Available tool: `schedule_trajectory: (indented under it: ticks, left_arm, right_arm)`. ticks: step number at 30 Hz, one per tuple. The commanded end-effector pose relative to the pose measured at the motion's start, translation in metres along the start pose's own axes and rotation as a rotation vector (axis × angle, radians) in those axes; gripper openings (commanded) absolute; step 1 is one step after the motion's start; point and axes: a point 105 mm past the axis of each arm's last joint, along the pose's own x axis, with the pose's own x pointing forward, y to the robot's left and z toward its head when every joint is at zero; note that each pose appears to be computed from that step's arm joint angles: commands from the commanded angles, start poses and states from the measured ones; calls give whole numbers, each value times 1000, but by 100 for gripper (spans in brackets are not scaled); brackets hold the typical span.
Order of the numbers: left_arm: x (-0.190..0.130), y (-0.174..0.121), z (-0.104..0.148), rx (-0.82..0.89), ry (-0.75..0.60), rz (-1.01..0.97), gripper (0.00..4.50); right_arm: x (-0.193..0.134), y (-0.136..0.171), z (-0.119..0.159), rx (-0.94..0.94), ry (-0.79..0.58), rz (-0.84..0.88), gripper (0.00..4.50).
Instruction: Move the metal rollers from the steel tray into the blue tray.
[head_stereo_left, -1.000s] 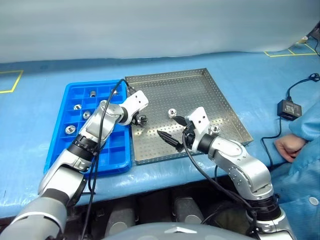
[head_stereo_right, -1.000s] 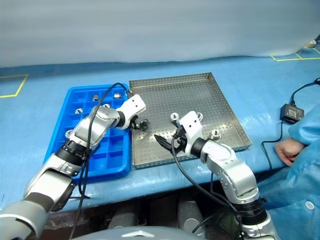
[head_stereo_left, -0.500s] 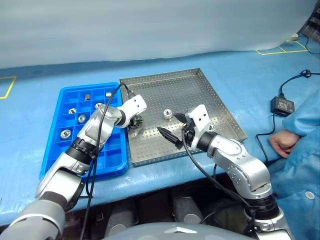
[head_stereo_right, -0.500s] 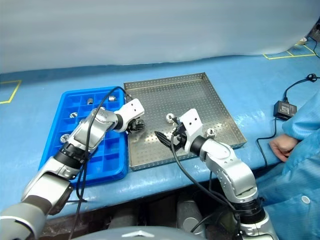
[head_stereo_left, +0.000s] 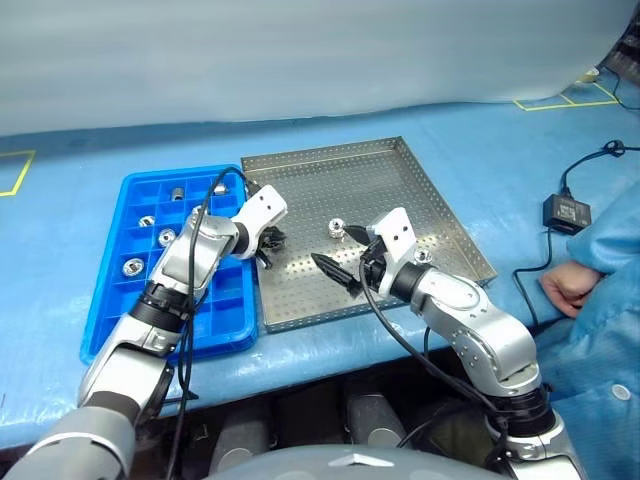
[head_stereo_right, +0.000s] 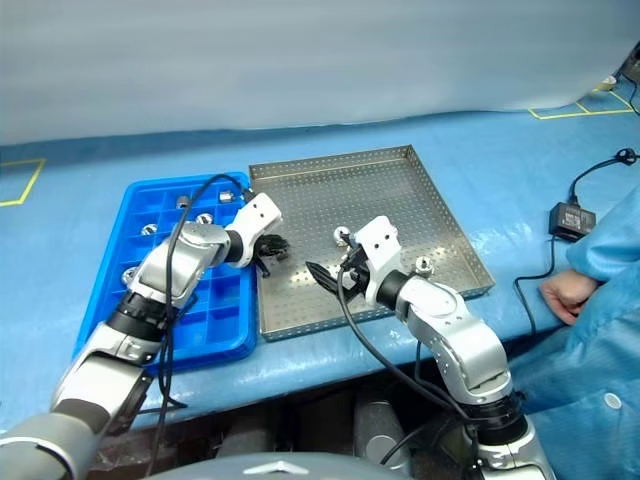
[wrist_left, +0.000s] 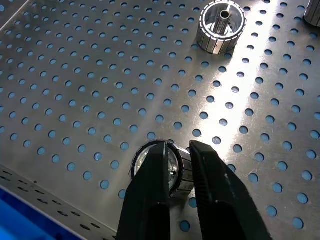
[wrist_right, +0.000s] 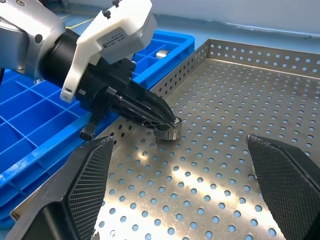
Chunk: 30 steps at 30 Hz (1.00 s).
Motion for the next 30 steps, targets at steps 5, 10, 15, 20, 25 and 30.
schedule_trajectory:
  ticks: [5,10,15,20,25,30]
  left_arm:
    - [-1,4,7,76,11,-1,75]
    - [-10,13,17,184,40,-33,162]
    - [-18,24,21,284,120,-65,293]
    - [-19,38,33,361,164,-63,293]
    - [-11,39,30,405,223,-104,293]
    - [-8,33,18,434,288,-178,293]
  right_arm:
    - [1,5,13,-29,-50,14,450]
    - [4,9,13,-26,-59,24,450]
    - [10,16,13,-17,-76,46,450]
    - [16,25,12,-17,-92,70,450]
    - [18,29,15,-18,-115,69,450]
    - [16,27,16,-18,-127,46,450]
